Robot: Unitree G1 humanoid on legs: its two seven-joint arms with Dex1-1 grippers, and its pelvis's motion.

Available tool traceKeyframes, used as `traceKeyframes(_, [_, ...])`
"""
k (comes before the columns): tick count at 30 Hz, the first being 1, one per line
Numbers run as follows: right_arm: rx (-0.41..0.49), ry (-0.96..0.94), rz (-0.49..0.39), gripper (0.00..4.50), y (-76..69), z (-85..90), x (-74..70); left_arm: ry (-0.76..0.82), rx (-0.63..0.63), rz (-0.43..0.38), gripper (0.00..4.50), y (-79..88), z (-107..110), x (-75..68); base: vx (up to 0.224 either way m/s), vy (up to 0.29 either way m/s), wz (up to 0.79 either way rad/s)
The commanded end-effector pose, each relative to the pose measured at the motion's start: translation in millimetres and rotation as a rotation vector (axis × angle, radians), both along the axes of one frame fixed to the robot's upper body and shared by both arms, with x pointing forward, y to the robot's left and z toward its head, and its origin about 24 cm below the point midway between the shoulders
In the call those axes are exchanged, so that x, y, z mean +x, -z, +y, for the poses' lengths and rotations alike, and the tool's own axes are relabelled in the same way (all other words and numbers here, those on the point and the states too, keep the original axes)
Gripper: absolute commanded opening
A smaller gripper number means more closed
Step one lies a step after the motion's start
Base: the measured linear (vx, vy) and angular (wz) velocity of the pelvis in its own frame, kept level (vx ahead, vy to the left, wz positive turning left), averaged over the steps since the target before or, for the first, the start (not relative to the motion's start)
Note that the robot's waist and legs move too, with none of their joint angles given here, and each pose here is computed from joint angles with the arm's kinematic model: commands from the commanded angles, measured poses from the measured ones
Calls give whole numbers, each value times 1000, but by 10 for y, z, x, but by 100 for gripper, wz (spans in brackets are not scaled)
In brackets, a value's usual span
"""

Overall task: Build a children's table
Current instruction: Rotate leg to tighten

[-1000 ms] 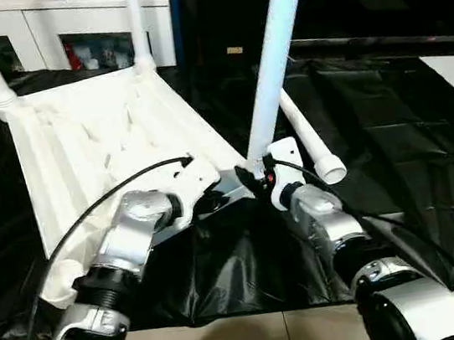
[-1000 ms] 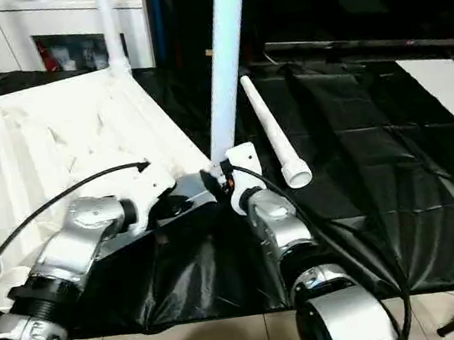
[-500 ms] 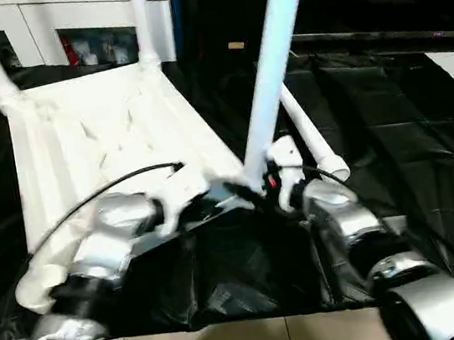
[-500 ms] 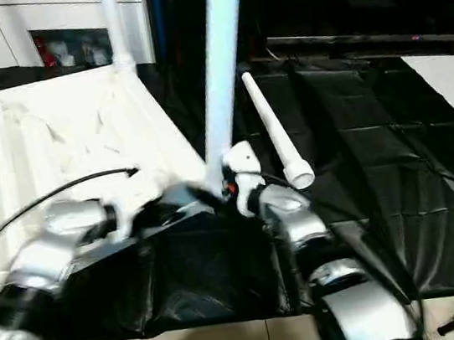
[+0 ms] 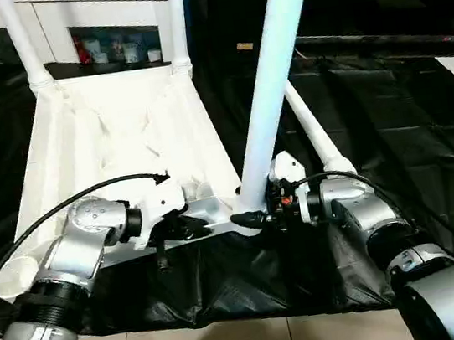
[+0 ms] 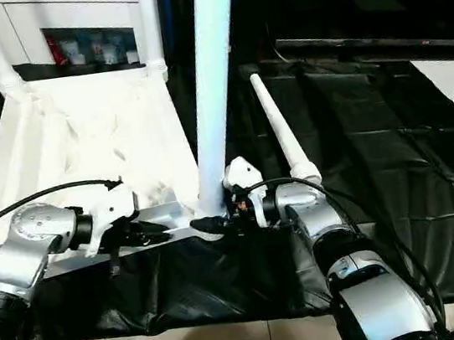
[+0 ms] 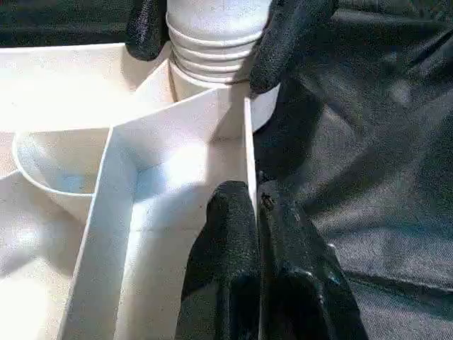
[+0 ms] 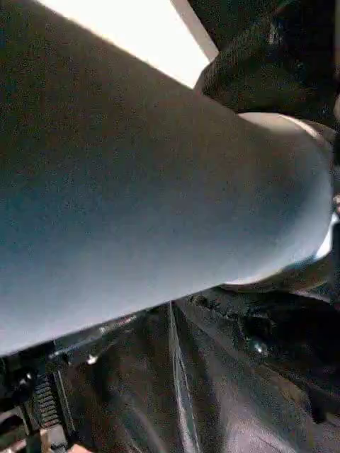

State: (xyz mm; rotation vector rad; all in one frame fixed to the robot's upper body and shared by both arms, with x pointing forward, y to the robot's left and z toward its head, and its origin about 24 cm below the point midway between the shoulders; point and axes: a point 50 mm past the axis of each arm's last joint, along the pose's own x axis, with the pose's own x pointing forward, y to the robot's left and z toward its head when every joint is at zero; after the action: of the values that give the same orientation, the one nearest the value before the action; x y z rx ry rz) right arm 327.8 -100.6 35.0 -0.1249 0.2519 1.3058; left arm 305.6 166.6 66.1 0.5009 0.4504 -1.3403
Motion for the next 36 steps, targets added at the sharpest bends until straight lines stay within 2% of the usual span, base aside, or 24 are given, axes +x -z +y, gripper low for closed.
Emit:
traceKeyframes(1, [-1, -36, -13, 293, -70, 29, 25, 120, 11, 61, 0, 101, -142, -89, 0, 0, 0])
traceKeyframes(7, [47, 44, 11, 275, -16, 69, 7, 59, 4, 59, 0, 128, -157, -57, 0, 0, 0])
traceKeyframes(8, [52, 88, 10, 273, -8, 74, 21, 43, 4, 57, 0, 132, -160, -46, 0, 0, 0])
traceKeyframes(11, [64, 305, 10, 272, 80, 144, 50, -135, -20, 15, 0, 170, -244, 87, 0, 0, 0])
traceKeyframes(13, [62, 395, 17, 272, 132, 191, 50, -180, -22, -1, 0, 185, -306, 116, 0, 0, 0])
traceKeyframes(14, [74, 514, 34, 272, 193, 314, 41, -241, -41, -14, 0, 208, -474, 148, 0, 0, 0])
traceKeyframes(15, [74, 515, 34, 272, 194, 315, 41, -242, -41, -14, 0, 208, -476, 148, 0, 0, 0])
traceKeyframes(17, [84, 583, 53, 272, 221, 472, 23, -284, -64, -21, 0, 218, -656, 163, 0, 0, 0])
traceKeyframes(20, [100, 611, 22, 272, 132, 692, 42, -279, -81, -28, 0, 212, -917, 142, 0, 0, 0])
traceKeyframes(22, [105, 592, -1, 272, 95, 724, 48, -273, -94, -26, 0, 200, -966, 136, 0, 0, 0])
traceKeyframes(23, [103, 578, -33, 328, 64, 730, 55, -266, -103, -25, 0, 191, -990, 134, 0, 0, 0])
traceKeyframes(24, [121, 579, -77, 342, 8, 681, 82, -249, -99, -26, 0, 183, -979, 131, 0, 0, 0])
traceKeyframes(25, [121, 579, -77, 342, 8, 681, 82, -249, -99, -26, 0, 183, -979, 131, 0, 0, 0])
traceKeyframes(26, [131, 584, -86, 344, -17, 611, 111, -234, -97, -26, 0, 173, -941, 128, 0, 0, 0])
traceKeyframes(27, [133, 582, -92, 361, -28, 562, 126, -228, -94, -27, 0, 167, -907, 127, 0, 0, 0])
traceKeyframes(28, [134, 560, -87, 377, -35, 454, 145, -210, -90, -23, 0, 154, -828, 119, 0, 0, 0])
traceKeyframes(29, [134, 560, -87, 377, -35, 454, 145, -210, -90, -23, 0, 154, -828, 119, 0, 0, 0])
traceKeyframes(31, [158, 499, -62, 387, -40, 333, 142, -181, -91, -22, 0, 135, -737, 102, 0, 0, 0])
traceKeyframes(34, [118, 372, -59, 424, -28, 188, 106, -125, -71, -12, 0, 121, -605, 67, 0, 0, 0])
traceKeyframes(36, [78, 293, -56, 432, -12, 120, 78, -88, -56, 11, 0, 114, -528, 42, 0, 0, 0])
